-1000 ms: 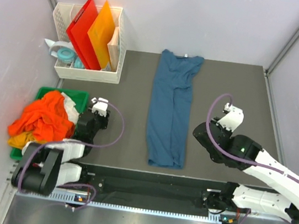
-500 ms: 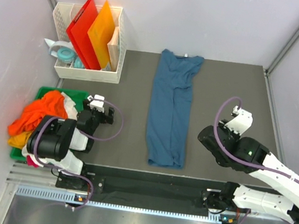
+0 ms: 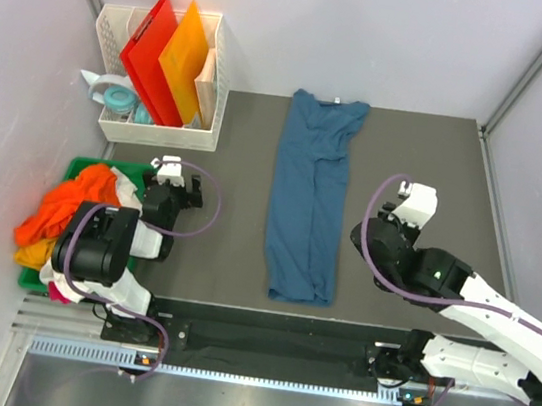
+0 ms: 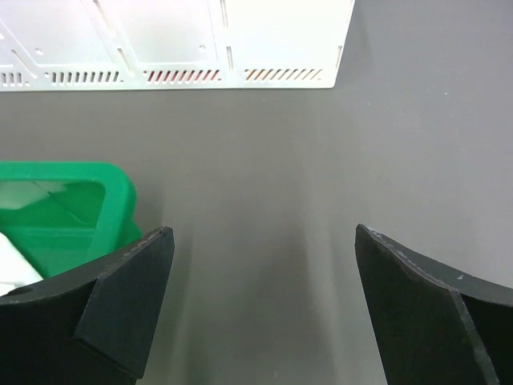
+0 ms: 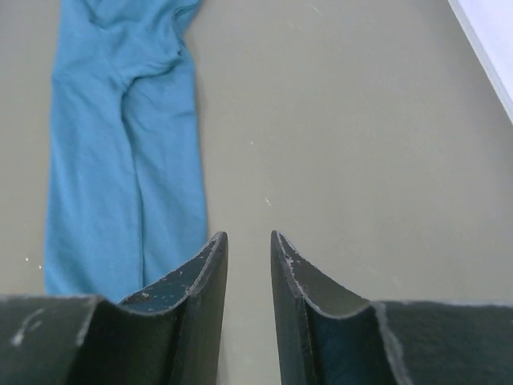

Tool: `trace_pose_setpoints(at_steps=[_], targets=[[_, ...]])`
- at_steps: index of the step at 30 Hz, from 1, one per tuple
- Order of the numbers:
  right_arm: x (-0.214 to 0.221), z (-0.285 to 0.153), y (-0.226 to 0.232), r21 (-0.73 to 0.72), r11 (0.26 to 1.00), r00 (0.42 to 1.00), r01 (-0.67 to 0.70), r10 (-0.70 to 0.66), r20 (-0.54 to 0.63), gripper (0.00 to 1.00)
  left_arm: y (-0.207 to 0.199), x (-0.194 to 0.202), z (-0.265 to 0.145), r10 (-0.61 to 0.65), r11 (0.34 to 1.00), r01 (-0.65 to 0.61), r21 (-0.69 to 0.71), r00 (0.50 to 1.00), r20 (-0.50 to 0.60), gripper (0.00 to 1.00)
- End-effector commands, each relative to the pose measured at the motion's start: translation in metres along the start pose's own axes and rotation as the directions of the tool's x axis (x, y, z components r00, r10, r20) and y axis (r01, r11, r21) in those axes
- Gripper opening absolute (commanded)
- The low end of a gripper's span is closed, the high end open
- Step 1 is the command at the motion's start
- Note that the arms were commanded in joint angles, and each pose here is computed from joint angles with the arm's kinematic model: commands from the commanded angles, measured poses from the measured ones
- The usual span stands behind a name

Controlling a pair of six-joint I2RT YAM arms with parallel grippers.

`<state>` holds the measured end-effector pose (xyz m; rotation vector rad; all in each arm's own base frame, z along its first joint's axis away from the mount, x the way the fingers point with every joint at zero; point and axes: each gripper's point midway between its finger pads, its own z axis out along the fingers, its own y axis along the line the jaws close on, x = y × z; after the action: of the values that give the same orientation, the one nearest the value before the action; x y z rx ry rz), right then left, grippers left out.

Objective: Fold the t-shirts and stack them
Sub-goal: Grab the bottom of the folded rectangular tshirt with both arms

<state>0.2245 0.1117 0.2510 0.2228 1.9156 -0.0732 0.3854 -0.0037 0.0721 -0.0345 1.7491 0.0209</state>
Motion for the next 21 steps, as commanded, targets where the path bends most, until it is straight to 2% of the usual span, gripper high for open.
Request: trace_pose_setpoints(at_steps=[1, 3, 7, 17, 21], targets=[[-0.014, 0.009, 0.026, -0.088, 0.995, 0.995, -0.036, 0.044, 0.092, 0.29, 0.004, -0.015, 0.010, -0.021, 1.000, 0.021, -0.020, 1.000, 0.020, 0.99], [-0.009, 0.011, 0.032, -0.109, 0.993, 0.996, -0.035, 0.043, 0.079, 0.30, 0.004, -0.011, 0.005, -0.029, 0.999, 0.030, -0.019, 0.999, 0.034, 0.99], [-0.006, 0.010, 0.044, -0.153, 0.987, 0.998, 0.054, -0.048, 0.042, 0.31, 0.004, -0.011, 0.006, -0.021, 1.000, 0.022, -0.021, 0.999, 0.030, 0.99], [-0.008, 0.000, 0.013, -0.136, 0.984, 0.994, 0.113, -0.112, 0.017, 0.33, 0.004, -0.014, 0.006, -0.020, 1.000, 0.021, -0.021, 0.999, 0.042, 0.99], [0.006, 0.001, 0.002, -0.119, 0.981, 0.988, 0.156, -0.157, -0.003, 0.34, 0.007, -0.012, 0.006, -0.019, 0.999, 0.020, -0.036, 0.999, 0.038, 0.99]])
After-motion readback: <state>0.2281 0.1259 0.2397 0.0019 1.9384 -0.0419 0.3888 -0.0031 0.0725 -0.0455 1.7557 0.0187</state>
